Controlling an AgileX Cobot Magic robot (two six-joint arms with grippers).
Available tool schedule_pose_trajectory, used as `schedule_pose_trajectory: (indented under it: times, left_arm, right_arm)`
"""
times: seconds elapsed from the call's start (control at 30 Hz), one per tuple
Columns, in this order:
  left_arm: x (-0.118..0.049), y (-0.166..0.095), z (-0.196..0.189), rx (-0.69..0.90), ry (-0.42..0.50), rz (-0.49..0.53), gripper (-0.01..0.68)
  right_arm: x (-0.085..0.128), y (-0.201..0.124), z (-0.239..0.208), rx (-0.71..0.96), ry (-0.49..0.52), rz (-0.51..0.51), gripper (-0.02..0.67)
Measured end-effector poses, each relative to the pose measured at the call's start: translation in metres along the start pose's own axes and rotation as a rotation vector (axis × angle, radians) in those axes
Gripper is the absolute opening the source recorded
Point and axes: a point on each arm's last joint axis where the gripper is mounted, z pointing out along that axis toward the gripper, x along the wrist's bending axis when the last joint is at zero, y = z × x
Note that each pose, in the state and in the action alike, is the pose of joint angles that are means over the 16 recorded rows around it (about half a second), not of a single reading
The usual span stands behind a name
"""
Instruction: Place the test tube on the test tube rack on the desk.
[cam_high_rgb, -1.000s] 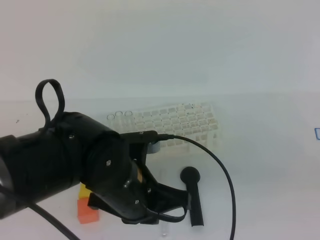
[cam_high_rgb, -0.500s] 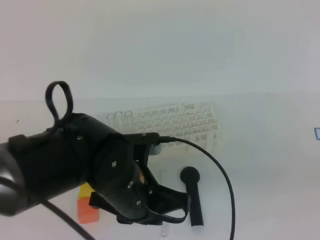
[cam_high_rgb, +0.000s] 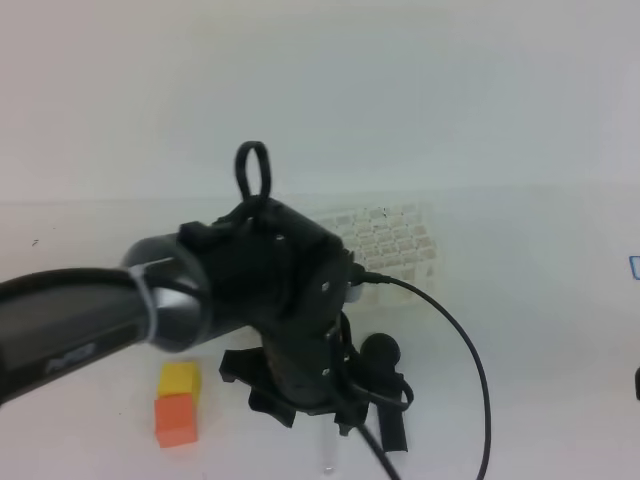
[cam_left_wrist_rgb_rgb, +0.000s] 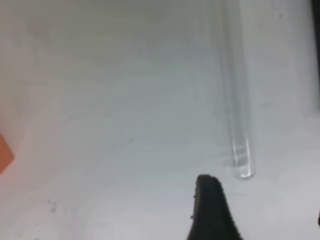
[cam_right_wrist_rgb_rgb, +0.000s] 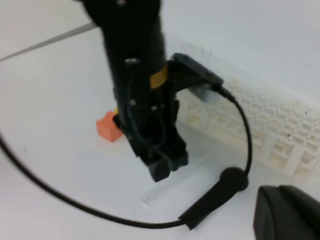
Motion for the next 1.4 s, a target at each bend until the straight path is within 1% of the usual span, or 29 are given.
schedule_pose_trajectory:
  times: [0.17,0.4,0.57,0.77,0.9,1.07,1.27,1.33,1.4]
  left_arm:
    - [-0.005,0.009,0.018,0.048,0.039,0.018,0.423]
    - [-0.009,0.012,0.045,0.101,0.07,0.026,0.421]
    - [-0.01,0.011,0.058,0.12,0.081,0.03,0.419]
    - [-0.012,0.013,0.067,0.11,0.074,0.009,0.407]
    - [-0.012,0.014,0.071,0.1,0.069,-0.001,0.343]
    - [-0.012,0.016,0.073,0.083,0.074,-0.003,0.242]
    - [-0.011,0.018,0.073,0.061,0.091,0.022,0.132]
    - [-0.011,0.019,0.07,0.042,0.09,0.034,0.111]
    - [-0.011,0.022,0.065,0.012,0.08,0.05,0.112]
  right_arm:
    - [0.002,-0.003,0.0,0.031,0.026,-0.006,-0.001]
    - [0.005,-0.005,0.0,0.058,0.05,-0.02,-0.001]
    - [0.006,-0.006,0.0,0.063,0.063,-0.025,-0.001]
    - [0.008,-0.006,0.0,0.065,0.075,-0.029,-0.001]
    - [0.008,-0.006,0.0,0.065,0.077,-0.03,-0.001]
    - [0.008,-0.006,0.0,0.066,0.078,-0.03,-0.001]
    - [0.008,-0.006,0.0,0.068,0.076,-0.04,-0.001]
    - [0.008,-0.006,0.0,0.07,0.073,-0.048,-0.001]
    - [0.007,-0.007,0.0,0.075,0.068,-0.06,-0.001]
